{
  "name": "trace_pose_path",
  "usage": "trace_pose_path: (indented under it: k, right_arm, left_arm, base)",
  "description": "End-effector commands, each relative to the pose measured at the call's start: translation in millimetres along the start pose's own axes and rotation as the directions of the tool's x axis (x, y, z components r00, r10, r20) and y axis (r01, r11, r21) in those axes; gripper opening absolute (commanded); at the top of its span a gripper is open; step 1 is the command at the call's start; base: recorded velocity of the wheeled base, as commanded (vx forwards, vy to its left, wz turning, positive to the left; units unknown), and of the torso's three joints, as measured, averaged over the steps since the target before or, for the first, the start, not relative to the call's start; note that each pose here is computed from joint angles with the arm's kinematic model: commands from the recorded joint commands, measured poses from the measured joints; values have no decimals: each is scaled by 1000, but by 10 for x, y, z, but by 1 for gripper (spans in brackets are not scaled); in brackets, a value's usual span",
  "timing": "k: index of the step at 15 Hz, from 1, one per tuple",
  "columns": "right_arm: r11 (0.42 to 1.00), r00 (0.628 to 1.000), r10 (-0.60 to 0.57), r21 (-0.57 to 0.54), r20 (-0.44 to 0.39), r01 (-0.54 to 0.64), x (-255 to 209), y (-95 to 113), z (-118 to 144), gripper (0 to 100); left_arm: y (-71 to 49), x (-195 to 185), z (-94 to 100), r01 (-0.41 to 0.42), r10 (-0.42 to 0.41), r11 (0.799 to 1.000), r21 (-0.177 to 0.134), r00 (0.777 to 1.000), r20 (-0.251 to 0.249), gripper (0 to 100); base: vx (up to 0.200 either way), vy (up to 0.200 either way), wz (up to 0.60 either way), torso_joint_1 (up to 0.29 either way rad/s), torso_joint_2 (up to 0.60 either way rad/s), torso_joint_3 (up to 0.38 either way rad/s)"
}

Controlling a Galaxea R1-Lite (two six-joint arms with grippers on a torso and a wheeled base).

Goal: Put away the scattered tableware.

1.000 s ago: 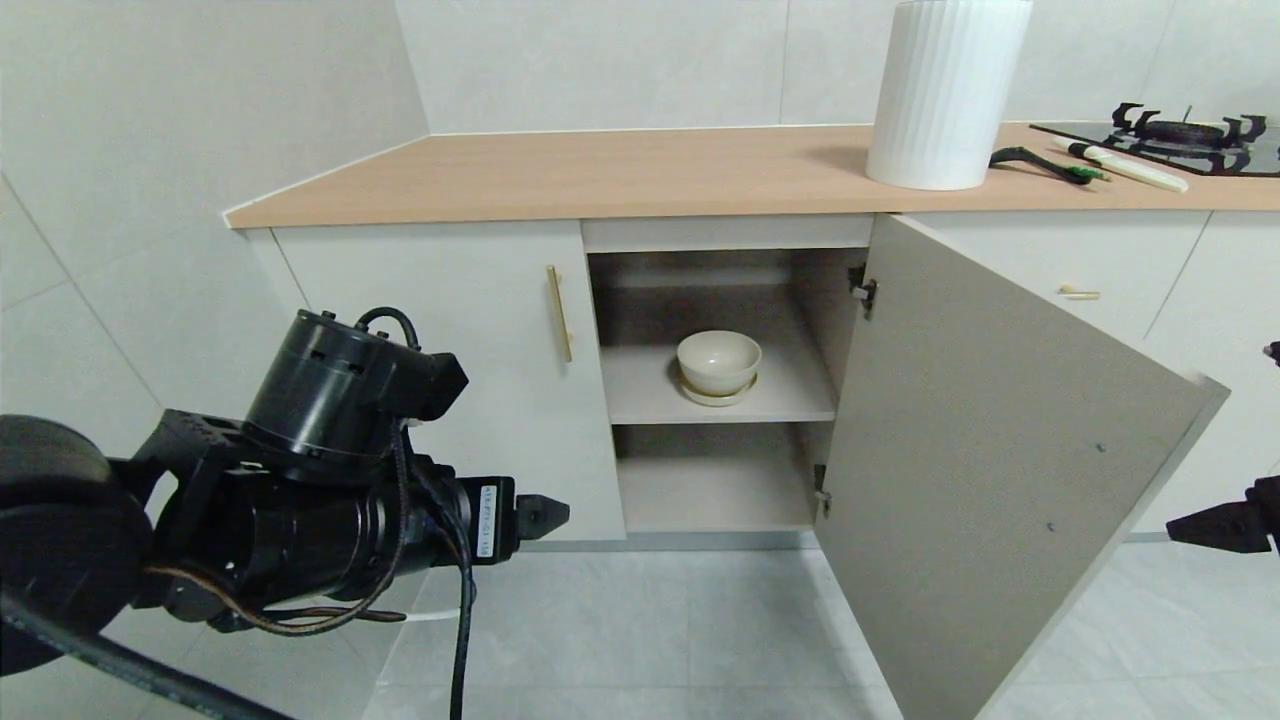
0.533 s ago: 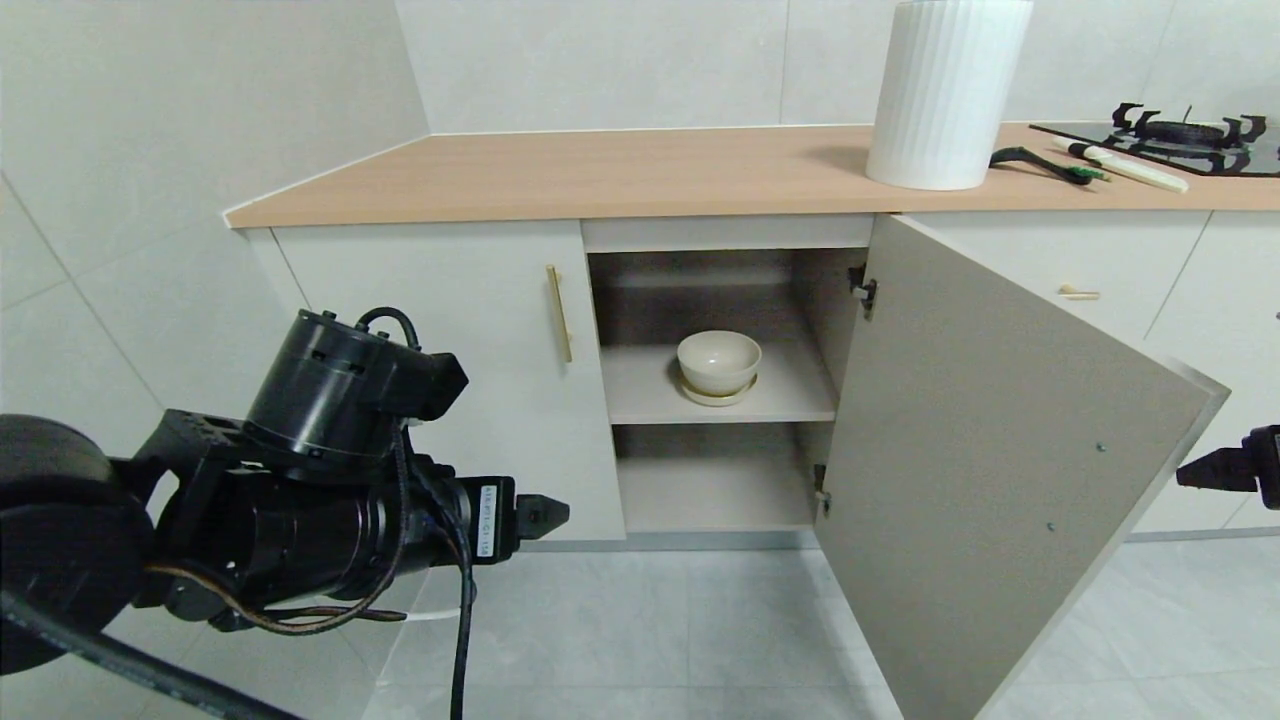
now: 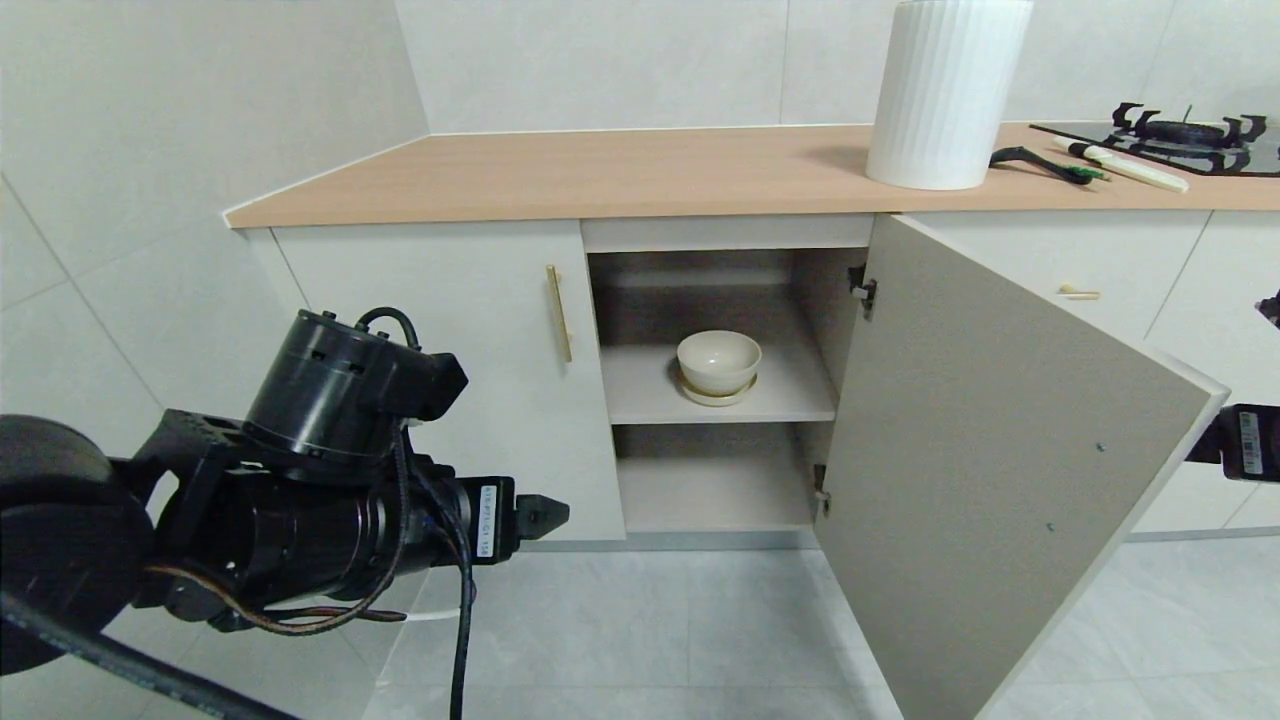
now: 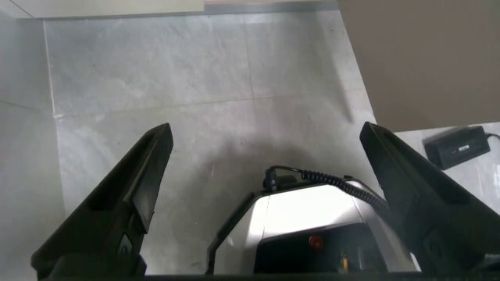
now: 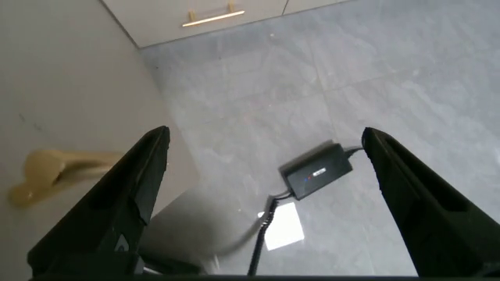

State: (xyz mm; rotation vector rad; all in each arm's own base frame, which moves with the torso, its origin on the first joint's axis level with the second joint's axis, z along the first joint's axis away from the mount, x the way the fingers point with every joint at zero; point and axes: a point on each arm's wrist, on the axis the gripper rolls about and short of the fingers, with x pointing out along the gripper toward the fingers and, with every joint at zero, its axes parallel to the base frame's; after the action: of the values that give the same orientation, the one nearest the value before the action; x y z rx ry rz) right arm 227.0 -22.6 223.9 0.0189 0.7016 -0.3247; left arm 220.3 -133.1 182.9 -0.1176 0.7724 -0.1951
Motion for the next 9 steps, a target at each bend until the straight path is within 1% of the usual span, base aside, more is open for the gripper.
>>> trace_pose_path:
  k: [1, 3, 7, 9]
  right_arm:
    - [1000, 1000, 15, -9, -20, -15, 66, 66, -9, 100]
    - [999, 999, 50, 11, -23, -49, 92, 189, -18, 100]
    - [997, 996, 82, 14, -29, -82, 119, 301, -34, 100]
    - [993, 993, 115, 14, -17, -115, 133, 410, -60, 100]
  left_arm:
    - [-1, 4, -1, -1, 1, 1000, 0, 1000, -1, 100]
    - [-1, 4, -1, -1, 1, 1000, 0, 1000, -1, 100]
    - [-1, 4, -1, -1, 1, 1000, 0, 1000, -1, 100]
    - [-1, 4, -1, 0, 0, 1000, 0, 1000, -2, 100]
  base:
    - [0, 0, 0, 0, 0, 0]
    - [0, 0, 0, 0, 0, 0]
    - [0, 0, 0, 0, 0, 0]
    - [0, 0, 0, 0, 0, 0]
